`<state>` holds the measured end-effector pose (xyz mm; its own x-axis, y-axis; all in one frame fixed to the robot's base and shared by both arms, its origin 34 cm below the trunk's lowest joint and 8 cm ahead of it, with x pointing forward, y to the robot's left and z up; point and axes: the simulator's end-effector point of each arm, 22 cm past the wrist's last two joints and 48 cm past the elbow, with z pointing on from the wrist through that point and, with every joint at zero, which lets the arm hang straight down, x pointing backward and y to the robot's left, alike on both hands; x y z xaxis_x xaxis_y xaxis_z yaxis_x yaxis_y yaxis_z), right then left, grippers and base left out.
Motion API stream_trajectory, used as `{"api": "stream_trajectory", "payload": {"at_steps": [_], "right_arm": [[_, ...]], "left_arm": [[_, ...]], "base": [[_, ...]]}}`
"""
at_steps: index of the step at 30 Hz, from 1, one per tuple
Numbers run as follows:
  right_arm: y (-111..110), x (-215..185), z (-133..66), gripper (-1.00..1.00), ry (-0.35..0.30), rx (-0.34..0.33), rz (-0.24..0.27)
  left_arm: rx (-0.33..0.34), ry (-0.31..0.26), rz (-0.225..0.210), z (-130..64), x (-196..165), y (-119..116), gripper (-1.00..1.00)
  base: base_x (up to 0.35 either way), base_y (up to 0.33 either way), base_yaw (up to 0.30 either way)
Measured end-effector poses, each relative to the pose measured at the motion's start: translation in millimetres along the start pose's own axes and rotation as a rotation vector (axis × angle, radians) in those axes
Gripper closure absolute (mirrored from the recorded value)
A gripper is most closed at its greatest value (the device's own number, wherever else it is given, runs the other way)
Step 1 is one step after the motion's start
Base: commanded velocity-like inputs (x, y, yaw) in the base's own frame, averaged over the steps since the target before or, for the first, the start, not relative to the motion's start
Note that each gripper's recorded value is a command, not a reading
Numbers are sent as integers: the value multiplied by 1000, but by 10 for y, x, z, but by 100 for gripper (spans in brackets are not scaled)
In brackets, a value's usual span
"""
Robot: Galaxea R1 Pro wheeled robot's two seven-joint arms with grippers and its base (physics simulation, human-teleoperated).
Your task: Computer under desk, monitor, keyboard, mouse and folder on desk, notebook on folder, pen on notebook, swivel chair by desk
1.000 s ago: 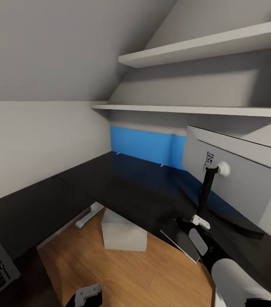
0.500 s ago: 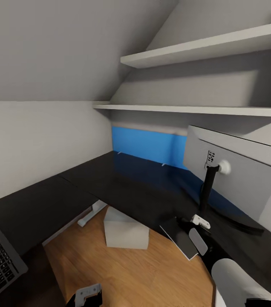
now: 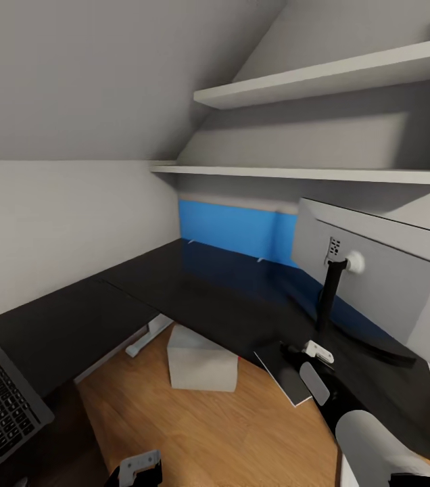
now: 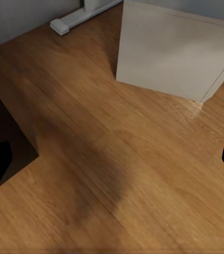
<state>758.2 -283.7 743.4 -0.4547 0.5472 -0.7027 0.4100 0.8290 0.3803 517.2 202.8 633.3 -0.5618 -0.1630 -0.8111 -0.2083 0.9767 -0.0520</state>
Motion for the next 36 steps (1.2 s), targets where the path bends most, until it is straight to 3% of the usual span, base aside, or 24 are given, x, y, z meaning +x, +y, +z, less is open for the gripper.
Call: {"api": "stream_trajectory", "payload": {"at_steps": [8,11,20,25,36], "right_arm": [[-25,3,-9,-100,-2,8,3],[-77,-77,-24,-100,-52,27,21],[-16,-294,-120,-100,-95,27,24],[47,-437,-182,-100,-116,19,25],[207,-699,-308,-100,-151,-3,28]], "left_arm": [[0,0,0,-19,-28,-5,-100],[3,2,-1,-50,-65,-23,-100],[6,8,4,-136,-157,-45,-100],[-2,51,26,-188,-5,-16,-100],[-4,59,29,-273,-82,-12,-100]], "base": [[-7,3,0],[0,0,0],[0,0,0],[0,0,0],[0,0,0]]}}
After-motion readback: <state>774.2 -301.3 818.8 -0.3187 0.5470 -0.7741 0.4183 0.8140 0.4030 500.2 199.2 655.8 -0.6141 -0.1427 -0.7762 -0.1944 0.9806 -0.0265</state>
